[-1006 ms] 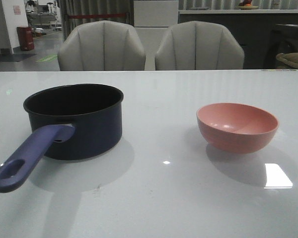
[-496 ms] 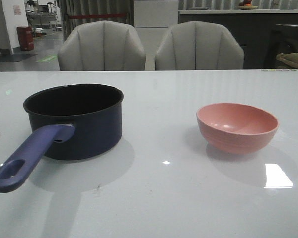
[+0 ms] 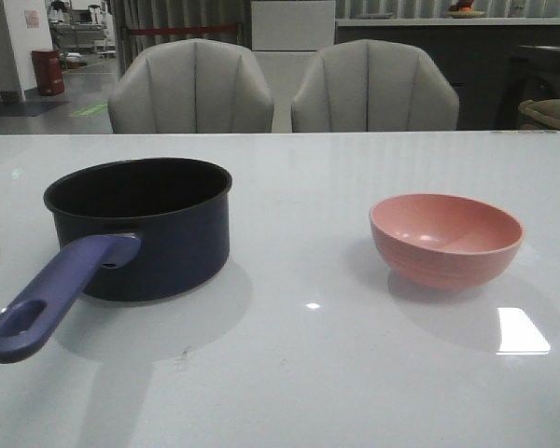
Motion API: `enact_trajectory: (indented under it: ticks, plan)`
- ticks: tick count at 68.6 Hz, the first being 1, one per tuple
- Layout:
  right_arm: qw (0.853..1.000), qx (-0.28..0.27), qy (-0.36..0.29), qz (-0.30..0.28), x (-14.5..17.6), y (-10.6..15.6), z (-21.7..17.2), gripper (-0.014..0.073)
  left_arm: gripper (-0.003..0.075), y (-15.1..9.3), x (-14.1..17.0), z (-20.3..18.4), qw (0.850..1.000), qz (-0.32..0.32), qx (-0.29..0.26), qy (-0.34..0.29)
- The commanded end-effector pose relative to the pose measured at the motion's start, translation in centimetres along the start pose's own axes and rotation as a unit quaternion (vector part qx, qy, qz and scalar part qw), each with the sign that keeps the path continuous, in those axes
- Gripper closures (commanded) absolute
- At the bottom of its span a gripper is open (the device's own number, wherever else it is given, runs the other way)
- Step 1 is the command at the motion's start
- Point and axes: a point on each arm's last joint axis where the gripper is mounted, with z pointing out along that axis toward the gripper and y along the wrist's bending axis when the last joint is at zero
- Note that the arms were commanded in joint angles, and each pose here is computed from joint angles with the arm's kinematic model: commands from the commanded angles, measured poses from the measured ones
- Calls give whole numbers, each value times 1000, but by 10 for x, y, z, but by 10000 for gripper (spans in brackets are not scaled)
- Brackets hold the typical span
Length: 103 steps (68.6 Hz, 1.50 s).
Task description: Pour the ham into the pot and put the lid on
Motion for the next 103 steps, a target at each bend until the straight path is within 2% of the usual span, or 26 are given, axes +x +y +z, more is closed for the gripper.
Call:
enact_trajectory:
  ticks: [1, 10, 21, 27, 35, 47, 62, 70, 94, 103]
  plan:
    - [999, 11, -50, -4, -16, -2, -1, 440, 200, 0, -20, 1, 999, -9, 4, -40]
    - [999, 11, -50, -4, -16, -2, -1, 440, 69, 2, -32, 9, 1000, -17, -8, -20]
    - [999, 11, -50, -4, -16, -2, -1, 440, 50, 12, -49, 35, 998, -25, -53, 22]
    - [999, 11, -50, -4, -16, -2, -1, 440, 50, 25, -55, 54, 992, -58, -96, 51]
    - [999, 11, -50, -4, -16, -2, -1, 440, 50, 50, -57, 81, 977, -104, -157, 98]
    - [999, 11, -50, -4, -16, -2, -1, 440, 50, 90, -49, 119, 938, -186, -210, 202]
    - [999, 11, -50, -4, -16, -2, -1, 440, 50, 122, -34, 169, 899, -209, -208, 325]
    - [999, 11, -50, -4, -16, -2, -1, 440, 50, 135, -22, 193, 882, -219, -204, 364]
    - [999, 11, -50, -4, -16, -2, -1, 440, 50, 161, 10, 239, 849, -237, -200, 429]
    - [999, 11, -50, -4, -16, -2, -1, 440, 50, 168, 13, 249, 846, -229, -201, 438]
